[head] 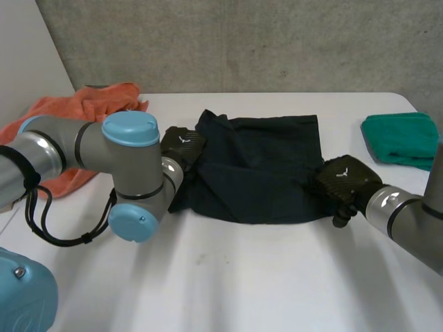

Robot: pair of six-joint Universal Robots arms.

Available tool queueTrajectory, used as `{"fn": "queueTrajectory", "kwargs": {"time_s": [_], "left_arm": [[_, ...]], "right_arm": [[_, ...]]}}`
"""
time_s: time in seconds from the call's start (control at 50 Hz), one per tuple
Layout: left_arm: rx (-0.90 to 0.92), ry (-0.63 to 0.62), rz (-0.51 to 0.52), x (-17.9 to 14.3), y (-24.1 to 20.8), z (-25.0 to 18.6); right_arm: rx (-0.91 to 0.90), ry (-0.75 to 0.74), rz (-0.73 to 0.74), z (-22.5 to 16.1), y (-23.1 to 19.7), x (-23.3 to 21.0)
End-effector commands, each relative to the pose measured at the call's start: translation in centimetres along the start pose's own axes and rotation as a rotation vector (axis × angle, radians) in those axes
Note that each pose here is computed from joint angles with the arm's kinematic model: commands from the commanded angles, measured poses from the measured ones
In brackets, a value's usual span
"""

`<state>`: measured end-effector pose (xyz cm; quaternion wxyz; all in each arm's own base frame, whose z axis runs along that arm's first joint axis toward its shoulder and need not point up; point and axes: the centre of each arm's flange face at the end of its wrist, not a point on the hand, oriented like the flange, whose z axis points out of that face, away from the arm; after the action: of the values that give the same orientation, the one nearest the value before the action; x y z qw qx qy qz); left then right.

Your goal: Fold the laundry.

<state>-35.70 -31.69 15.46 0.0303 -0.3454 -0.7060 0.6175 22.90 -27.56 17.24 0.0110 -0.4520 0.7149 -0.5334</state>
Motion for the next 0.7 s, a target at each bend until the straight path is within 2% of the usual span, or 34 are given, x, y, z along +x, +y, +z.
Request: {"fn": "queueTrajectory", "kwargs": {"time_s": [0.02, 0.24, 0.32, 0.44, 0.56, 0.7], "left_arm": [[-0.008, 0.002, 0.006, 0.2, 0.5, 0.5], [-0.060, 0.021, -0.003, 0.2, 1.1, -0.9], [-0.048, 0.021, -0.004, -0.3, -0.3, -2.5], [-0.038, 0.033, -0.003, -0.9, -2.2, -6.5], [-0.064, 0.067, 0.011, -0.3, -1.3, -10.3], [-0.052, 0.087, 0.027, 1.3, 0.5, -11.0]], "right_arm": [[0.030, 0.031, -0.033, 2.0, 1.5, -0.2], [0.060, 0.037, -0.050, 5.4, 2.9, -0.3], [0.055, 0.040, -0.050, 6.5, 3.2, -0.1], [0.075, 0.061, -0.056, 6.6, 2.5, 0.5], [0.080, 0.068, -0.046, 5.7, 1.7, 0.8], [0.052, 0.044, -0.034, 5.0, 1.5, 0.7]]}}
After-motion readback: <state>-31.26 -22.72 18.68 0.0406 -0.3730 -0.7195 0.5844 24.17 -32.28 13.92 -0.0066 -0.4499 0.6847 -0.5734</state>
